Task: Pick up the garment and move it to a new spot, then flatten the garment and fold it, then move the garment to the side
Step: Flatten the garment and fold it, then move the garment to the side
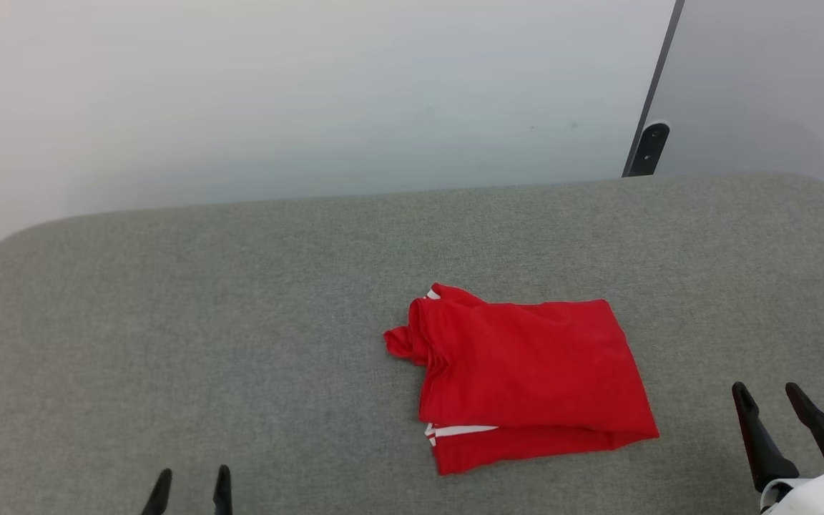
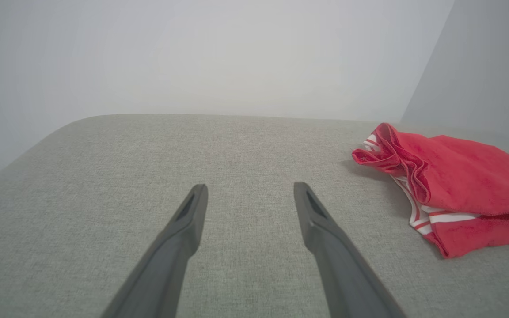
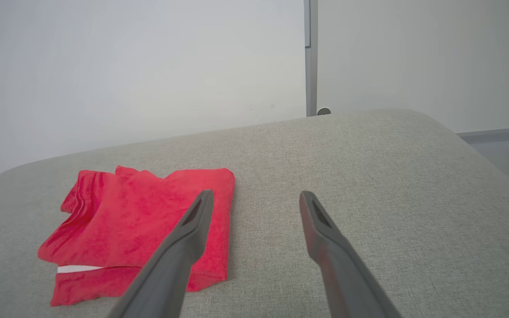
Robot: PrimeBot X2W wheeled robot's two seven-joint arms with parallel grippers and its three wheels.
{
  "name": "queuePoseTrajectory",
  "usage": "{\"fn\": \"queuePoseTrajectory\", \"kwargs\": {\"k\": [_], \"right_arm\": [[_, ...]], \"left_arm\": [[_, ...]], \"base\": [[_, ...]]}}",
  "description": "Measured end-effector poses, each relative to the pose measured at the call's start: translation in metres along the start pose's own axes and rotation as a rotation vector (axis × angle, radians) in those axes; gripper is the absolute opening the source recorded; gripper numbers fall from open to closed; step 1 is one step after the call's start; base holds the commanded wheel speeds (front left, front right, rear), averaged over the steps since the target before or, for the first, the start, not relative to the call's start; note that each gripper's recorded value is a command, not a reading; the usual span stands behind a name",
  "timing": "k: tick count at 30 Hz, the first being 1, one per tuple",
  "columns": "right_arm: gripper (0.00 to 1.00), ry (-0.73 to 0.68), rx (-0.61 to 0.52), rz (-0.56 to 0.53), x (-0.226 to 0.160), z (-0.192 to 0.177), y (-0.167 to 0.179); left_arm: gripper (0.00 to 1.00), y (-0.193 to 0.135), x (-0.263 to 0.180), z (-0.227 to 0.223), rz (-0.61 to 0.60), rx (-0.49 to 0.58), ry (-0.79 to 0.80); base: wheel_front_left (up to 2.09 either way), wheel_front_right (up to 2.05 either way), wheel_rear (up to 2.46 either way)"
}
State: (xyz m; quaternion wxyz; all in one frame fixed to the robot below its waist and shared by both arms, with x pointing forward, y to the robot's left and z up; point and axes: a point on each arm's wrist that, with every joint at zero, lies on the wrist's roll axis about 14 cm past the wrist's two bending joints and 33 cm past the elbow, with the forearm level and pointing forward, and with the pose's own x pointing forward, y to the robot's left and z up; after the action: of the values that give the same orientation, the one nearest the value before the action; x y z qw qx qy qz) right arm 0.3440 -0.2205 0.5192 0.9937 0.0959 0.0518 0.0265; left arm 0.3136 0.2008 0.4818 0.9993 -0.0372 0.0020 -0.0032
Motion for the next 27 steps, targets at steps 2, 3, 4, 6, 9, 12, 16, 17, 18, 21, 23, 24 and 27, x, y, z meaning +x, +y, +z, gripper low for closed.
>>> {"fn": "queuePoseTrajectory", "kwargs": {"k": [2,3,4,6,9,12,16,17,18,21,23,24,27], "right_arm": [[1.0,-0.003,0.003,-0.004,-0.0007,0.0019,-0.0001],[1.0,-0.005,0.005,-0.004,-0.0009,0.0028,0.0003],[1.0,-0.004,0.008,-0.005,-0.0012,0.0028,0.0008],[1.0,-0.001,0.013,-0.006,-0.0023,0.0019,0.0013],[1.0,0.001,0.015,-0.004,-0.0023,0.0022,0.0025],[1.0,0.008,0.021,-0.004,-0.0025,0.0009,0.0034],[1.0,0.011,0.025,-0.004,-0.0032,0.0008,0.004],[1.0,0.012,0.026,-0.004,-0.0033,0.0008,0.0044],[1.0,0.011,0.027,-0.003,-0.0034,0.001,0.0048],[1.0,0.015,0.029,-0.002,-0.0039,0.0001,0.0057],[1.0,0.016,0.029,0.0,-0.0038,0.0004,0.0063],[1.0,0.016,0.029,0.0,-0.0038,0.0003,0.0064],[1.0,0.014,0.03,0.002,-0.0036,0.0009,0.0072]], "left_arm": [[1.0,-0.0018,-0.001,0.0,-0.005,-0.001,0.002],[1.0,-0.0021,-0.0015,-0.0008,-0.005,-0.001,0.008],[1.0,-0.0026,-0.0014,-0.0001,-0.006,-0.002,0.006],[1.0,-0.0031,-0.0011,0.0013,-0.007,-0.004,0.002],[1.0,-0.0026,-0.0008,0.0016,-0.003,-0.003,0.005],[1.0,-0.0026,-0.0007,0.0019,-0.002,-0.007,0.005],[1.0,-0.0024,-0.0004,0.0019,0.002,-0.011,0.009],[1.0,-0.0023,-0.0003,0.0022,0.004,-0.012,0.008],[1.0,-0.0027,-0.0004,0.0023,0.003,-0.013,0.008],[1.0,-0.0031,-0.0005,0.0033,0.003,-0.015,0.005],[1.0,-0.0027,-0.0005,0.0035,0.006,-0.015,0.005],[1.0,-0.0025,-0.0006,0.0036,0.007,-0.015,0.004],[1.0,-0.0017,-0.0006,0.0036,0.013,-0.018,0.007]], "base": [[0.0,0.0,0.0],[0.0,0.0,0.0],[0.0,0.0,0.0],[0.0,0.0,0.0],[0.0,0.0,0.0],[0.0,0.0,0.0],[0.0,0.0,0.0],[0.0,0.0,0.0],[0.0,0.0,0.0],[0.0,0.0,0.0],[0.0,0.0,0.0],[0.0,0.0,0.0],[0.0,0.0,0.0]]}}
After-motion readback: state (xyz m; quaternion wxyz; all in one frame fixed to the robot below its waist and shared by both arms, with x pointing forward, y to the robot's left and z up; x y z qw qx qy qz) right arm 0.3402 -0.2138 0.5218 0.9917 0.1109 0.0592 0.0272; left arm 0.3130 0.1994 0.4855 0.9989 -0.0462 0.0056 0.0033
